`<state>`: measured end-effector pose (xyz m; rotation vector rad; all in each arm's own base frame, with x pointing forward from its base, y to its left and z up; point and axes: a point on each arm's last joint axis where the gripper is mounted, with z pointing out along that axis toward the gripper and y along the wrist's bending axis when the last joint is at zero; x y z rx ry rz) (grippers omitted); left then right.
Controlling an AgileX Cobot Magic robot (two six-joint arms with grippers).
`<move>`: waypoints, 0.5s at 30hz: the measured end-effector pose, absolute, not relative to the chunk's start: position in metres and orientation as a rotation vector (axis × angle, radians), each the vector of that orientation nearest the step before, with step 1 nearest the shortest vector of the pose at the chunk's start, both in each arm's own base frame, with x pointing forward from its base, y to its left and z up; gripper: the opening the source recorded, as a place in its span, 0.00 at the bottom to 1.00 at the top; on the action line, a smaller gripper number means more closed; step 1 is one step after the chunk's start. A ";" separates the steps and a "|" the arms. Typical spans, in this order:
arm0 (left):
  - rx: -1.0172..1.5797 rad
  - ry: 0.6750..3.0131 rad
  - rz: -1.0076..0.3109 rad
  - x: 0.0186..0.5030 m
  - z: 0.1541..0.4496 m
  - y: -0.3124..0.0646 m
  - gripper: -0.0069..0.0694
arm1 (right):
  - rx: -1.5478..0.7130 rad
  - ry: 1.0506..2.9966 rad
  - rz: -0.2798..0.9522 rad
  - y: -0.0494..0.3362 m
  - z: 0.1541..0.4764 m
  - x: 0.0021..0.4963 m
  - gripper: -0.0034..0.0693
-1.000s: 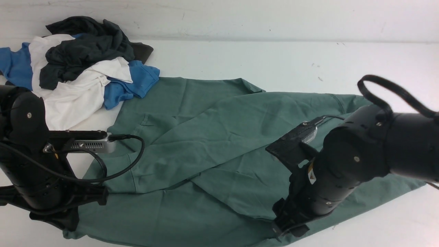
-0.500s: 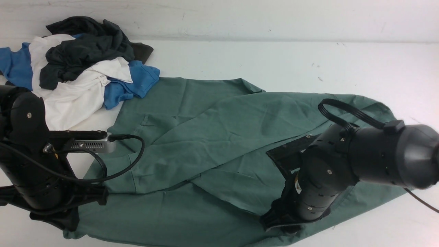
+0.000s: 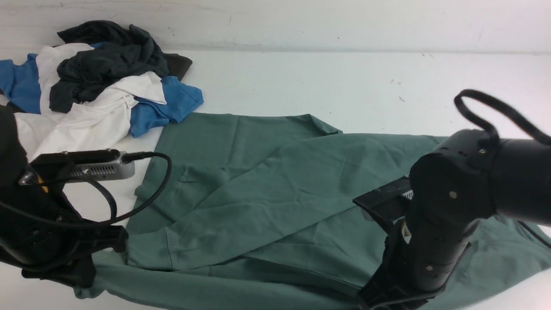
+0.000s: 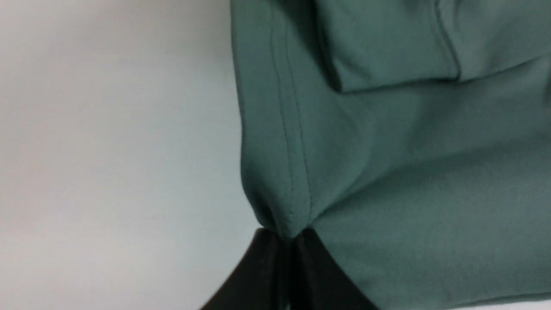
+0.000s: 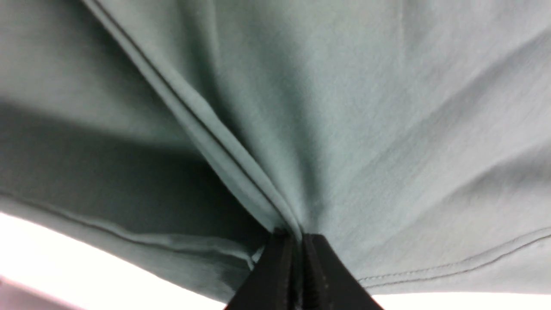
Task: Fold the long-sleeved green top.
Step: Use both arms simultaneously to clamp the lower edge of the clothing fabric, then use both arms to drag the lower edge of the fabric forward and fold it over the upper edge
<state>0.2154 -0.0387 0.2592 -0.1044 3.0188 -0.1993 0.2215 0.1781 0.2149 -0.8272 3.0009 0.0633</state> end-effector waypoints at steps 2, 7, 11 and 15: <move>-0.110 2.978 -0.225 0.211 0.268 -0.039 0.11 | -0.859 2.978 0.062 0.175 0.223 0.218 0.06; -0.139 2.881 -0.262 0.223 0.294 -0.042 0.11 | -0.910 2.861 -0.033 0.167 0.246 0.222 0.06; -0.143 2.821 -0.283 0.254 0.313 -0.046 0.11 | -0.850 2.760 -0.075 0.161 0.279 0.245 0.06; -0.155 2.774 -0.295 0.294 0.327 -0.052 0.11 | -0.773 2.681 -0.057 0.149 0.311 0.281 0.06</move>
